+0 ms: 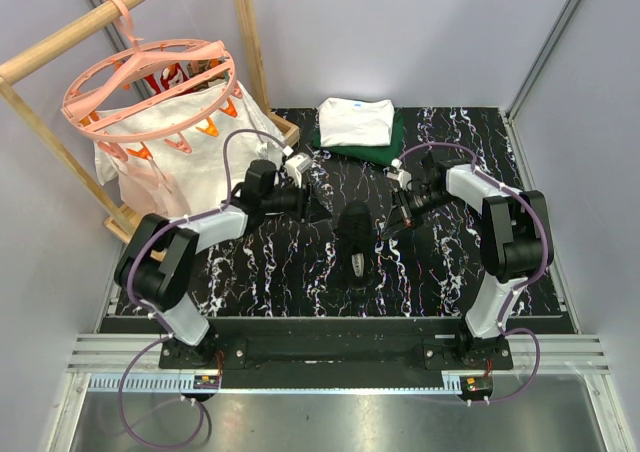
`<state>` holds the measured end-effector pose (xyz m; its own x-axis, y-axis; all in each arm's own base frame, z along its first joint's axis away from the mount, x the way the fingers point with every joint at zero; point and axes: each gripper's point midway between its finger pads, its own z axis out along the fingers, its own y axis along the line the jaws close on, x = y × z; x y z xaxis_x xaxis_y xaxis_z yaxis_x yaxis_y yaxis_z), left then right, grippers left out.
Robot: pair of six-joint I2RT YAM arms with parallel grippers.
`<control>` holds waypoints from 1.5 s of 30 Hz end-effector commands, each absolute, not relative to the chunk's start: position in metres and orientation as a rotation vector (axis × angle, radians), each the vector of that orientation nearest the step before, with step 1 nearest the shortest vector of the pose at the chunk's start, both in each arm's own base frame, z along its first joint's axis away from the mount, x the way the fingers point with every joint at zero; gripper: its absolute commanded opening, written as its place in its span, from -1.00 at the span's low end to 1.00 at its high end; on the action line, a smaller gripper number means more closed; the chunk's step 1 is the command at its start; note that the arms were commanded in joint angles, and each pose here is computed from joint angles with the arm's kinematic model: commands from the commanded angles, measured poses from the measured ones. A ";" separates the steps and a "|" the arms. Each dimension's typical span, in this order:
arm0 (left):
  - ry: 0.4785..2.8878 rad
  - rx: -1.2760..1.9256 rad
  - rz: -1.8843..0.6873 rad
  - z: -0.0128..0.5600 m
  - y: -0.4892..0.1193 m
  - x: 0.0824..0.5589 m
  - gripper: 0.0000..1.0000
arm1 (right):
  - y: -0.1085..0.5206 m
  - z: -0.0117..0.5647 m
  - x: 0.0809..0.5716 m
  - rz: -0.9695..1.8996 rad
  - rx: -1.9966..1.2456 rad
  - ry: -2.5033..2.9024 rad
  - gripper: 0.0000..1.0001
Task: Tie the shoes
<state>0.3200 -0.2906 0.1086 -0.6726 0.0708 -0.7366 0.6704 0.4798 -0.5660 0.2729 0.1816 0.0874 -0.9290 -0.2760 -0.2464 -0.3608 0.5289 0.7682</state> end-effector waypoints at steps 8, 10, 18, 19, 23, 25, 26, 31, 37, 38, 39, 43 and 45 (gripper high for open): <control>1.934 1.033 -1.221 0.127 -0.305 0.280 0.20 | 0.188 0.101 0.267 1.456 -0.608 2.632 -0.76; 1.920 1.101 -1.199 0.124 -0.312 0.276 0.22 | 0.187 0.100 0.265 1.462 -0.607 2.638 -0.67; 1.962 1.139 -1.187 0.112 -0.328 0.275 0.23 | 0.187 0.099 0.267 1.460 -0.585 2.661 0.00; 1.950 1.160 -1.187 0.113 -0.332 0.274 0.23 | 0.187 0.099 0.270 1.449 -0.583 2.662 0.01; 1.988 1.191 -1.165 0.103 -0.334 0.270 0.22 | 0.185 0.099 0.280 1.430 -0.563 2.663 0.06; 2.011 1.195 -1.156 0.098 -0.334 0.270 0.11 | 0.185 0.102 0.288 1.412 -0.567 2.653 0.10; 2.025 1.203 -1.161 0.096 -0.332 0.267 0.03 | 0.185 0.100 0.291 1.408 -0.564 2.658 0.14; 2.025 1.265 -1.148 0.095 -0.323 0.256 -0.84 | 0.186 0.100 0.305 1.386 -0.556 2.653 0.22; 1.985 1.313 -1.125 0.096 -0.310 0.242 -1.00 | 0.189 0.099 0.311 1.417 -0.535 2.653 0.20; 1.991 1.314 -1.121 0.095 -0.307 0.240 -1.00 | 0.190 0.100 0.311 1.422 -0.534 2.652 0.20; 1.988 1.317 -1.118 0.095 -0.306 0.239 -1.00 | 0.190 0.100 0.311 1.427 -0.535 2.652 0.19; 1.992 1.337 -1.103 0.093 -0.298 0.236 -1.00 | 0.191 0.101 0.307 1.433 -0.535 2.652 0.19; 1.984 1.358 -1.092 0.091 -0.295 0.234 -1.00 | 0.191 0.102 0.307 1.442 -0.534 2.646 0.19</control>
